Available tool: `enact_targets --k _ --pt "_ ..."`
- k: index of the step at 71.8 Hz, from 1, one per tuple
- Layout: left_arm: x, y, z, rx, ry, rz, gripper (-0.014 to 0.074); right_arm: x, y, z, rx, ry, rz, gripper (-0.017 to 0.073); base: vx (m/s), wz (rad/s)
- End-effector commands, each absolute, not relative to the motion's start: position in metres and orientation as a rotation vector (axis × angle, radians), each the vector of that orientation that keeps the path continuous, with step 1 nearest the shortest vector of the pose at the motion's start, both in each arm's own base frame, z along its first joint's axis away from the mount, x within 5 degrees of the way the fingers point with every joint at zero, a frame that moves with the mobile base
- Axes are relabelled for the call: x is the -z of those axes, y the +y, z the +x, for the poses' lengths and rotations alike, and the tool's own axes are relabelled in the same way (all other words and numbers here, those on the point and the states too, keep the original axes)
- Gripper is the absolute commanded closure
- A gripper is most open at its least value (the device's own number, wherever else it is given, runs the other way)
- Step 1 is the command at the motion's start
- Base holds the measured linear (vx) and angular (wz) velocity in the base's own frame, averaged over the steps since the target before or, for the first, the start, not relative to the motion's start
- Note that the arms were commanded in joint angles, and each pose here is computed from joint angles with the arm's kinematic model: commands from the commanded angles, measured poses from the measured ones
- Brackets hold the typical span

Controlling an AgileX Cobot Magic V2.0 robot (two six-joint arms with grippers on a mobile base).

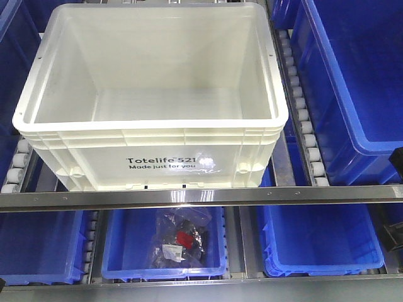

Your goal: Place moving items into box and shelve

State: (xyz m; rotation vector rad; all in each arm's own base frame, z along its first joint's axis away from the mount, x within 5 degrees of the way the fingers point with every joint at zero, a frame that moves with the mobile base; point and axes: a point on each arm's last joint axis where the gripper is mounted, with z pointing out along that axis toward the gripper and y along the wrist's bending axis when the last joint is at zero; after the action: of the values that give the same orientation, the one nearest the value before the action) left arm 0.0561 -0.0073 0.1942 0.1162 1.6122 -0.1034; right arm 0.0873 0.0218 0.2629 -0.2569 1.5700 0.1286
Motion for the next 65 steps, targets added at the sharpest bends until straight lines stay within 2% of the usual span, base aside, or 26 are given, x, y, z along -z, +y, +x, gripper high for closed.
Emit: enact_targets --k 1,65 --pt "-0.1962 -0.0085 0.0557 0.124 1.531 0.117 0.0601 -0.2777 0.0189 0.0891 -0.101 1.494 -0.218 0.0567 0.00 0.00" --pt "-0.1962 -0.0085 0.0557 0.124 1.531 0.117 0.0601 -0.2770 0.0189 0.0892 -0.079 1.488 -0.238 0.0567 0.00 0.00"
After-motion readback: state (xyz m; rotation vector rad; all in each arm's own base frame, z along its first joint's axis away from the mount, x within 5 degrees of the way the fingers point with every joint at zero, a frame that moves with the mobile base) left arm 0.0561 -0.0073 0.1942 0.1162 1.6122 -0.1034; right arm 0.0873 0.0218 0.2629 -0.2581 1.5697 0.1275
